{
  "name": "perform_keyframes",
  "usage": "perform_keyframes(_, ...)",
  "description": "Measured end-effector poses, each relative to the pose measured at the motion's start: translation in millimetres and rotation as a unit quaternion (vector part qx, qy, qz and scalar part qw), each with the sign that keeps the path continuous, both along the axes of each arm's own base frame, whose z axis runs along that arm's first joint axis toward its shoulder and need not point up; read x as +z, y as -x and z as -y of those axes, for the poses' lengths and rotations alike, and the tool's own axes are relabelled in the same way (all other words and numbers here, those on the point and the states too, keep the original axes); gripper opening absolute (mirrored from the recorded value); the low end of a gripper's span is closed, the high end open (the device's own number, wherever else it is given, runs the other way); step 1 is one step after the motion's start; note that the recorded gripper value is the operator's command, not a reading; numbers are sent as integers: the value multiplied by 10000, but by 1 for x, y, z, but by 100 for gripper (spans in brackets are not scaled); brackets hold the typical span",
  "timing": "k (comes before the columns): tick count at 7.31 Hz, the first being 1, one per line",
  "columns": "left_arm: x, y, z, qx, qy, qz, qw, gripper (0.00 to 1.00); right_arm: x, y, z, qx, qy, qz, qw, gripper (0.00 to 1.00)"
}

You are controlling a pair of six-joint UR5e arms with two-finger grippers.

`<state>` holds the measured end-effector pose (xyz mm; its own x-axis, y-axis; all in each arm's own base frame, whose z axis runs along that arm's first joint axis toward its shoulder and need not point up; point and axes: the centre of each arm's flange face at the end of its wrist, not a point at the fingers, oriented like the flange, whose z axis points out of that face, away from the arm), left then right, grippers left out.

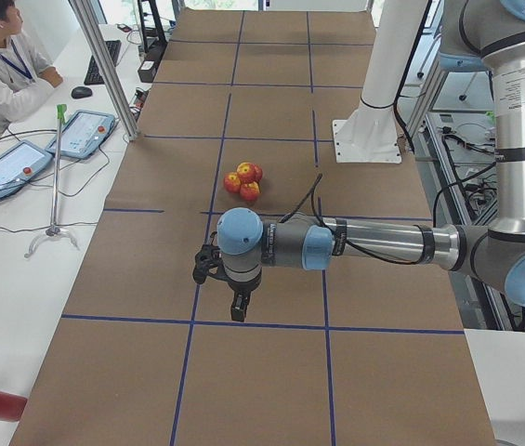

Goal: Stack apples

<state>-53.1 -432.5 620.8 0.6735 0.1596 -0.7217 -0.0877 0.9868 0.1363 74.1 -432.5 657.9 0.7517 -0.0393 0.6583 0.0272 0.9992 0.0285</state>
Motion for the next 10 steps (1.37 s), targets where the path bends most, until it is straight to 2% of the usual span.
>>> perform_keyframes(10,3,3,0,-31,22,-4,10000,100,0,0,0,0,0,0,10000,100)
